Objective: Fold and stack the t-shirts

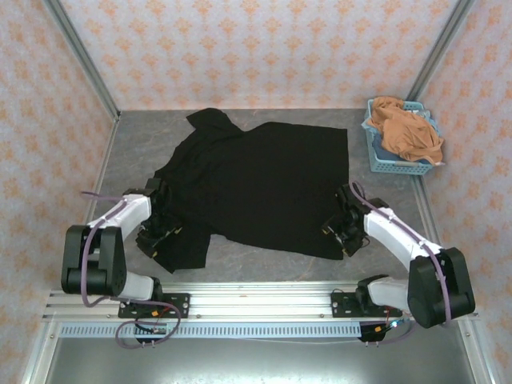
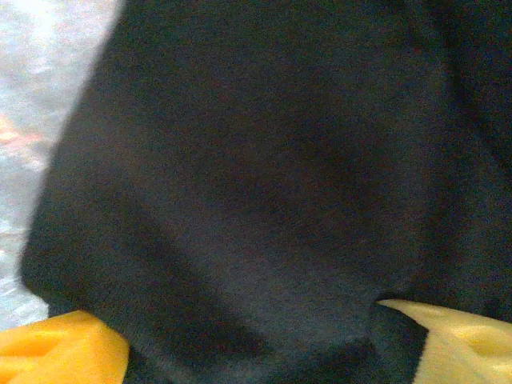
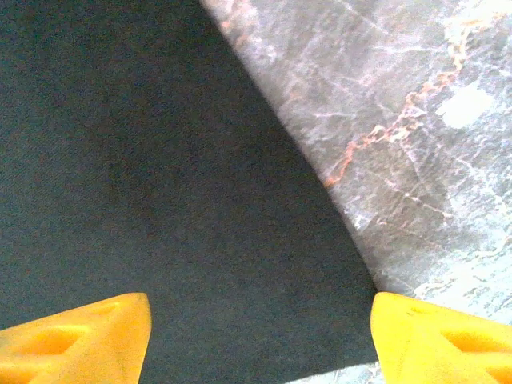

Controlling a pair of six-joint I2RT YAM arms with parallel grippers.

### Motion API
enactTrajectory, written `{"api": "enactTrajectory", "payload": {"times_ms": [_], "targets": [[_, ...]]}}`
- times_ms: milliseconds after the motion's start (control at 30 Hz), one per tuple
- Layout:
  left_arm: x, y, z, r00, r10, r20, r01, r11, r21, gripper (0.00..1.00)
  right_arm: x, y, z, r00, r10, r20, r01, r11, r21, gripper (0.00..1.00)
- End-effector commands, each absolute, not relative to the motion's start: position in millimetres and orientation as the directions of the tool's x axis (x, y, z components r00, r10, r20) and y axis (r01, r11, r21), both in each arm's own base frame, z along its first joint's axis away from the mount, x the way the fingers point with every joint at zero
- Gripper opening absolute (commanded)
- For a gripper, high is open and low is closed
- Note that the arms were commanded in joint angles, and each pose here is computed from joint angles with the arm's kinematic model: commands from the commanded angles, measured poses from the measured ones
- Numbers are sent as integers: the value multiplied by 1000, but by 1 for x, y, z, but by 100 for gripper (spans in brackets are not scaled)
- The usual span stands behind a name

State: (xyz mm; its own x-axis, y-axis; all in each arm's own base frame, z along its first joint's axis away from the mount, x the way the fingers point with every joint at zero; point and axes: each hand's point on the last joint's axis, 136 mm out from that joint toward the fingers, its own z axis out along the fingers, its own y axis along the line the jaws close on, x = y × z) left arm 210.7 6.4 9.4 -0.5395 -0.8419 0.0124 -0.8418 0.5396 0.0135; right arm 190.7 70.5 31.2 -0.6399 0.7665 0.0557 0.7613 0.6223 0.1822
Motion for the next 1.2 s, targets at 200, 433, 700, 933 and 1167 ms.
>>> {"api": "enactTrajectory", "payload": {"times_ms": [200,433,700,933,1167], "targets": [[238,-12,-11,-545,-838,12,-836,542,-86,34,168,63,39,-549,831,92,835,539,113,73],[228,-7,16,-555,-831,-30,-827,556,-86,2,162,73,36,-519,841,152,854,502,136,78],[216,-5,54,-526,-846,-92,-834,534,-143,0,165,71,11,-472,868,154,882,464,89,70],[229,-13,78,-492,-860,-138,-824,510,-245,0,186,76,2,-450,883,131,890,432,144,21],[301,-7,188,-418,-847,-328,-704,530,-473,0,317,71,131,-567,799,-200,703,595,389,0]]}}
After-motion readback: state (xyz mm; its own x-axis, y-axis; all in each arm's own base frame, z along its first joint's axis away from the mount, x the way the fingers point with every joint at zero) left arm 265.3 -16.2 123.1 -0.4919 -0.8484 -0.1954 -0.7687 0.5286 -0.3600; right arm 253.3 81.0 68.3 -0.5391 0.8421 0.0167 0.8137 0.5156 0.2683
